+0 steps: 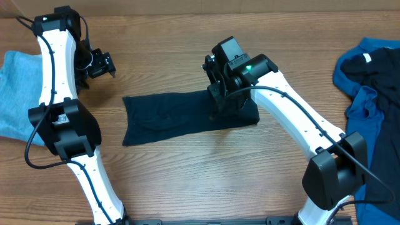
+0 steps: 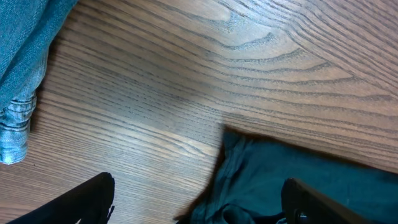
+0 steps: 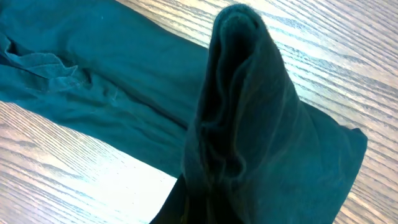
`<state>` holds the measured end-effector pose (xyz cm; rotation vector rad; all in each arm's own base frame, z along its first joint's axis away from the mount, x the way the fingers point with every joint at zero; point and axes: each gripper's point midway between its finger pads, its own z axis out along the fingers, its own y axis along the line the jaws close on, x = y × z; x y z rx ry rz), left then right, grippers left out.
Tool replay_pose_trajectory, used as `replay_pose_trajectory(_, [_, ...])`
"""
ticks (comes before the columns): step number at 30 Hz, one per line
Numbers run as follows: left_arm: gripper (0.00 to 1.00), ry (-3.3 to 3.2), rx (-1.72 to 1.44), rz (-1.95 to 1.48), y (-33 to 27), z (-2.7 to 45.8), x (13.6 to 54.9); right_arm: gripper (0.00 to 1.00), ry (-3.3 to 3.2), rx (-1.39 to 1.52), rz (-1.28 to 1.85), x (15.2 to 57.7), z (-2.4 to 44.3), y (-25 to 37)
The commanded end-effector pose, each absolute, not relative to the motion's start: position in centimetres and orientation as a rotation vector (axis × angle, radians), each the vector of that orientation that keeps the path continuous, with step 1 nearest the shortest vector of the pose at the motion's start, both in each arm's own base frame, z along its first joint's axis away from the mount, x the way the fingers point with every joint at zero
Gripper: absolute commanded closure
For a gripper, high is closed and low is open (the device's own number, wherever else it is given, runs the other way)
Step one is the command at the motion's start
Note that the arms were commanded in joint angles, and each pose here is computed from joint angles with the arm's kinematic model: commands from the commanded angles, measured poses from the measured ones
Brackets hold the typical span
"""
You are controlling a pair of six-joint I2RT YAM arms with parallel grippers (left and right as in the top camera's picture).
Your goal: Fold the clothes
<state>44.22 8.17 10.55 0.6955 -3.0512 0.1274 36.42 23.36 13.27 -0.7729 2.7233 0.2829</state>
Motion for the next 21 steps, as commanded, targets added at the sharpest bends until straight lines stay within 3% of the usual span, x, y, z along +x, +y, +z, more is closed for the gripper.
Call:
replay_pose_trajectory(1, [0.11, -3.071, 0.714, 0.125, 8.3, 11.3, 44.5, 0.96, 2.710, -0.781, 0.288, 36.5, 13.5, 23.4])
replay_pose_trajectory(8, [0.11, -3.071, 0.714, 0.125, 8.3, 11.3, 44.5, 0.96, 2.819, -0.815, 0.345, 36.5, 8.0, 24.6])
replay_pose_trajectory(18, [0.11, -3.075, 0.714, 0.124, 8.3, 11.3, 44.6, 0.96, 2.756, -0.916, 0.515, 35.0, 8.0, 29.0])
replay_pose_trajectory(19, [0.11, -3.072, 0.713, 0.124, 8.3, 11.3, 44.6, 0.83, 2.757, -0.922, 0.515, 34.9, 8.0, 29.1])
replay_pose_trajectory(20, [0.11, -3.072, 0.713, 0.124, 8.3, 11.3, 44.5, 0.53, 2.758, -0.922, 0.514, 34.9, 8.0, 29.0])
replay_pose_trajectory(21, [0.11, -3.072, 0.713, 0.124, 8.3, 11.3, 44.5, 0.38, 2.758, -0.922, 0.514, 34.9, 8.0, 29.0])
